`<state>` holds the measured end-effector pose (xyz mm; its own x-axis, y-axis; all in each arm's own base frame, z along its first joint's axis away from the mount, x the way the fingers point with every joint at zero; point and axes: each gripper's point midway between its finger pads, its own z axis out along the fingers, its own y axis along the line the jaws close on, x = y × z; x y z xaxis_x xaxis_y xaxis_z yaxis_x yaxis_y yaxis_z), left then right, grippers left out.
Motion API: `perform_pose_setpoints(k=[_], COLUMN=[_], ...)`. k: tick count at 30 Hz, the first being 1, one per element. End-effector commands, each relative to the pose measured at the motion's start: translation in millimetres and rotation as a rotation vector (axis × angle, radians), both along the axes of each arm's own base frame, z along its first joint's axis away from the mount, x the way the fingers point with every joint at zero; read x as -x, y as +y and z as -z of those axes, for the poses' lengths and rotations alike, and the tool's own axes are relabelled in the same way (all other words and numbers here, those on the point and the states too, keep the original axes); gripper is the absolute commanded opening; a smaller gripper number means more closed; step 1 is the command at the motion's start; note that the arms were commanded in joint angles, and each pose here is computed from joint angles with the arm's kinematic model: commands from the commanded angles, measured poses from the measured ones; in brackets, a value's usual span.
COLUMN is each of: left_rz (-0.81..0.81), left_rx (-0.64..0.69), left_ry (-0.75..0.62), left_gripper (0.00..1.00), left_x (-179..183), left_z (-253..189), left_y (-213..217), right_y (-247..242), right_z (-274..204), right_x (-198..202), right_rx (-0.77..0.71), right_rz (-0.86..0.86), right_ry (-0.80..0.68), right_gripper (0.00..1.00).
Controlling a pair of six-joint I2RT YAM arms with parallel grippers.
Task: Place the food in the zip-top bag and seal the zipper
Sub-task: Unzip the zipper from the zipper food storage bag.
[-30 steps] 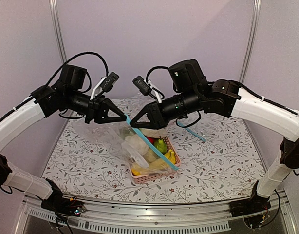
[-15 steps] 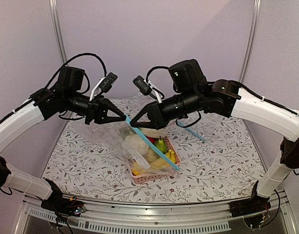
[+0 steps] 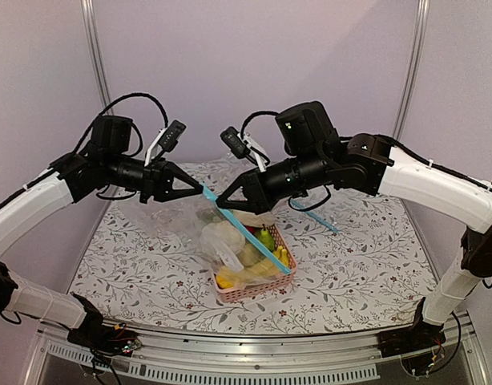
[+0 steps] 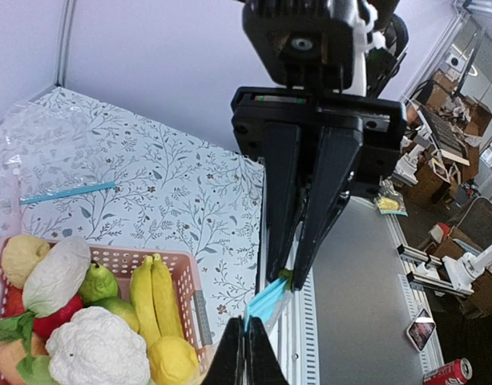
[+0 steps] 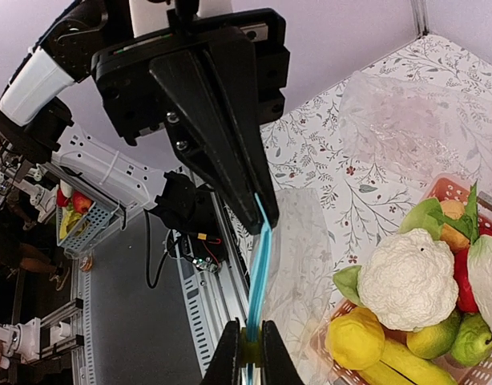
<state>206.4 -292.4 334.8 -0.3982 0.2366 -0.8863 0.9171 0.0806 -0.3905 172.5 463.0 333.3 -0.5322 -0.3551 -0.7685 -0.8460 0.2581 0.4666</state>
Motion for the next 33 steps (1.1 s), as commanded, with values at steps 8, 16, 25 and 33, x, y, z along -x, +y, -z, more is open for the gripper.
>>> perform_pose_setpoints(k=[8,16,25,33], left_rz=[-0.154,-0.249,-0.31,-0.42], left_rx=[0.004,-0.022,-0.027,-0.046], left_ry=[-0.062,-0.098,-0.115,-0.133], left_gripper=[0.0,0.0,0.0,0.0], left_x=[-27.5,-40.8,-50.4,-66.7], left_z=[-4.1,-3.2,-3.4,-2.9], left_y=[20.0,29.9,39.0,53.3], right_y=[-8.2,-13.1,-19.2,-22.4], right_z=[25.7,32.3,36.7,44.3], right_x=[0.3,-1.1,-1.9,-1.4], right_rx=[0.104,0.128,0.149,0.166], right_rz=[0.021,0.04,0.054,0.067], right_ry=[0.009,0.01,0.006,0.018], right_gripper=[0.02,0.02,0.01,0.01])
